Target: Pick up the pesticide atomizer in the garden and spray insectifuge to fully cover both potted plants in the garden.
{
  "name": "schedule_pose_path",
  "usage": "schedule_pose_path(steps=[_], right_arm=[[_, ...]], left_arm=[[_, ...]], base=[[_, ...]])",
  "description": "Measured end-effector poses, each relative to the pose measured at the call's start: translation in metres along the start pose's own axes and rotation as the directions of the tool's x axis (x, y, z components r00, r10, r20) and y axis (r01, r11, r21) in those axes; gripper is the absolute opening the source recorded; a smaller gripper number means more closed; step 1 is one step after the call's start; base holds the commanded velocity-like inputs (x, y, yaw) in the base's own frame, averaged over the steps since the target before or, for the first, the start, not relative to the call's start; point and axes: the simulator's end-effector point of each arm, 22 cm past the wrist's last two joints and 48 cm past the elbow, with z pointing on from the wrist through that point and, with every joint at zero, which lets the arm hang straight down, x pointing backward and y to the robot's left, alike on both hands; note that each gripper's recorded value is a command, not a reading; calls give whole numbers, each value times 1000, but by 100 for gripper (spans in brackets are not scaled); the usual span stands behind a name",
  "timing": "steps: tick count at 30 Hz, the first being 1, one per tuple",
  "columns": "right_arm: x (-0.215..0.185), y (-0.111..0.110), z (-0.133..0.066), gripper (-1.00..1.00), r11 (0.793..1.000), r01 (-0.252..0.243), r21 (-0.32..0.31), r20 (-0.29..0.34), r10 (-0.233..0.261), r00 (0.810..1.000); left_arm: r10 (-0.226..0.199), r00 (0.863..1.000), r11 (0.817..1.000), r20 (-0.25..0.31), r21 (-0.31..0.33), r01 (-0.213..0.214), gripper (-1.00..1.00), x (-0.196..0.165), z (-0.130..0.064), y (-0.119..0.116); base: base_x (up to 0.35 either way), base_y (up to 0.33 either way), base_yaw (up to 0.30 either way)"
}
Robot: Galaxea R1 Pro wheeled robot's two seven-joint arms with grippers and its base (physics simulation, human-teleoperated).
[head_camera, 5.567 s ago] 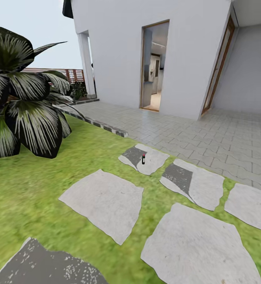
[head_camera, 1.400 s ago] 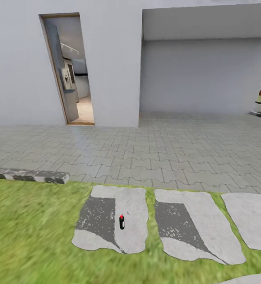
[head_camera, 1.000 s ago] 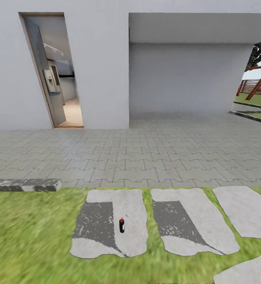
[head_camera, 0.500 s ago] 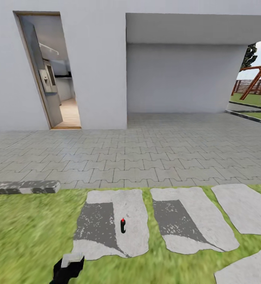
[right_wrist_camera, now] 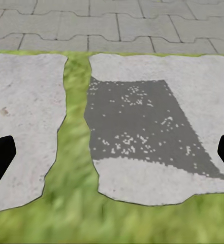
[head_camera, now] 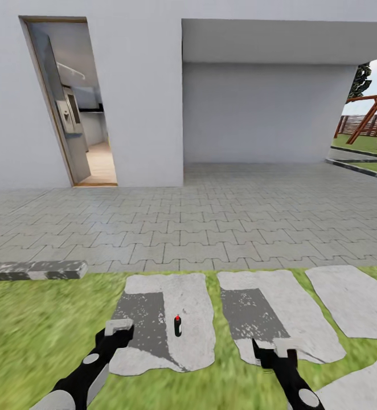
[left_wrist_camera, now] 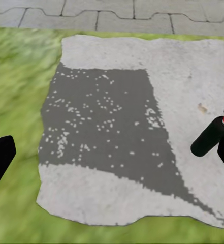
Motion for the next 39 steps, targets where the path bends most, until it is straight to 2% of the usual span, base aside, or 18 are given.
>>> schedule_pose_path(steps=[8, 16, 22, 39], right_arm=[[-14, 0, 7, 100, 1000, -2, -3, -8, 2, 1000], [-12, 0, 7, 100, 1000, 2, -4, -14, -2, 1000], [-6, 1, 7, 100, 1000, 9, -7, -25, -10, 1000], [-3, -14, 6, 100, 1000, 23, 12, -31, -23, 999]], left_arm=[[-6, 1000, 1000, 13, 31, 5, 100, -5, 0, -21], [1, 1000, 1000, 13, 24, -2, 100, -5, 0, -15], [-2, 1000, 1000, 9, 31, 2, 100, -3, 0, -20], [-1, 1000, 1000, 14, 31, 1, 100, -3, -1, -21]], base=[[0, 0, 0], [0, 0, 0], [0, 0, -2], [23, -12, -264]])
